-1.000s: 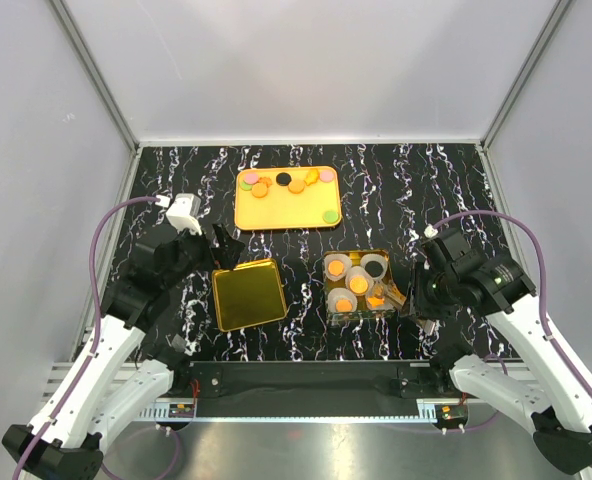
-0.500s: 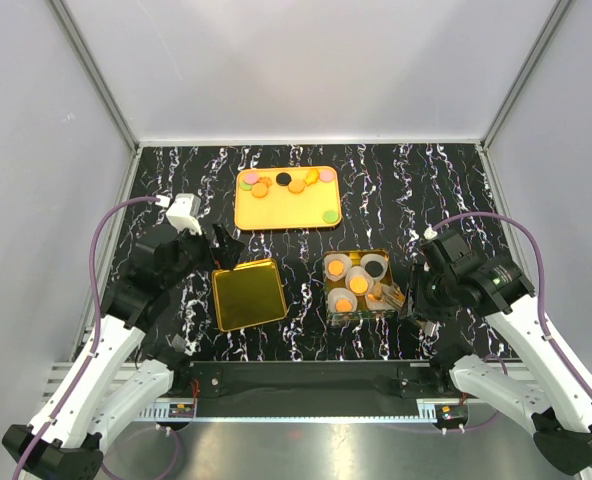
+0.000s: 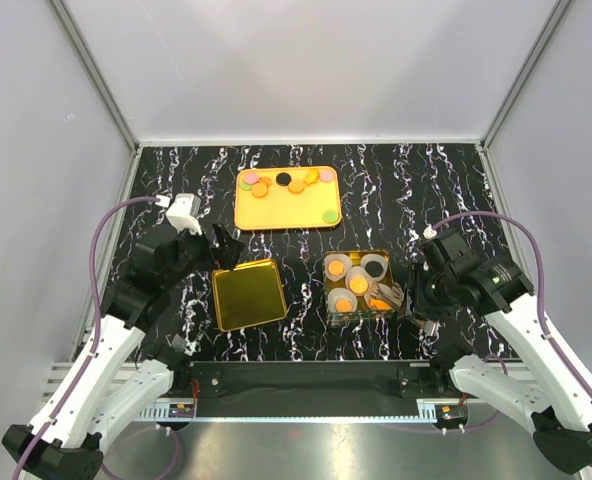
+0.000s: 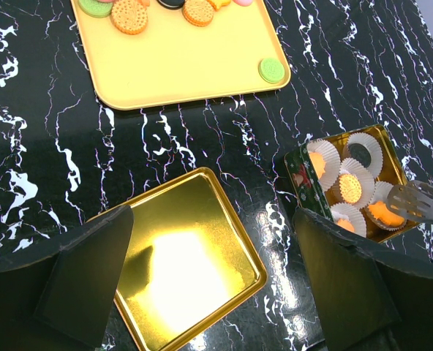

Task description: Pack the cookies

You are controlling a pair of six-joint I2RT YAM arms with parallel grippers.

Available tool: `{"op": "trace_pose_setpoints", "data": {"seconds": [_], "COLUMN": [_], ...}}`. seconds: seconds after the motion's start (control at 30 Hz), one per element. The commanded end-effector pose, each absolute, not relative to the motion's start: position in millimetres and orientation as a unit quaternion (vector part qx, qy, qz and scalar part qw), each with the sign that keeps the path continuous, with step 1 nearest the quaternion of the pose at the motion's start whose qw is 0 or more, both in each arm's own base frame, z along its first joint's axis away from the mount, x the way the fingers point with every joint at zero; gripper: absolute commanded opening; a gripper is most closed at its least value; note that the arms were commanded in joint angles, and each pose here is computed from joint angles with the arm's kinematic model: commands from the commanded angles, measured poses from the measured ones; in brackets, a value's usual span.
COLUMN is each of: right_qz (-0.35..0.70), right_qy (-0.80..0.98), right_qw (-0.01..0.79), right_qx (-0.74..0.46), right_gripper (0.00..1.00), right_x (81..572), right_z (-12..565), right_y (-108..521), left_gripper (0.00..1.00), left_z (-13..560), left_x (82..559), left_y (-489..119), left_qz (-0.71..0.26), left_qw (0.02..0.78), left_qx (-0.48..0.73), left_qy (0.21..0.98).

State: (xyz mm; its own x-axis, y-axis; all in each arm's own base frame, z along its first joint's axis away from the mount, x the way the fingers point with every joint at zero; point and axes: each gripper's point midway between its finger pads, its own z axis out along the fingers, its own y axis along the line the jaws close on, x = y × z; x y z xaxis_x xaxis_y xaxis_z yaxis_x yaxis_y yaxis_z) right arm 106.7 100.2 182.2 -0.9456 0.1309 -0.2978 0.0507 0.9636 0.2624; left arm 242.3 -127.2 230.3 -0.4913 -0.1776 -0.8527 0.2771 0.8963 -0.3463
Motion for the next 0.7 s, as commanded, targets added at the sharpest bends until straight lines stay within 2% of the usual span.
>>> {"op": "trace_pose_setpoints", "data": {"seconds": [0.0,0.27,0.43,0.57,0.67], "right_qz": [0.083,0.079,0.083,0.132,0.121], "right_qy": [0.988,0.983,0.975,0.957,0.941], "right_qw": [0.119,0.164,0.205,0.253,0.303], "right_qx": [0.047,0.03,0.019,0.044,0.095], "right_gripper": [0.51,0.51,0.52,0.5,0.5], "right_x": [82.8,112.6,157.8,226.7,285.3], "right_z": [187.1,216.8,226.0,234.9,246.2], "right_y": [79.5,85.2,97.9,115.1,86.8], "left_gripper": [0.99,0.99,0.99,0.99,0.99], "left_z": [241.4,242.1,244.1,243.1,242.1], "left_x": [247.0,247.0,246.0,245.7,246.8], "left_y": [-129.0,-129.9,-130.4,-134.8,-136.1], "left_qz": [-0.234,-0.236,-0.239,-0.249,-0.25], "left_qw": [0.52,0.52,0.522,0.517,0.514], "left_qx": [0.03,0.031,0.032,0.036,0.037], "left_qy": [0.821,0.82,0.818,0.818,0.82]}}
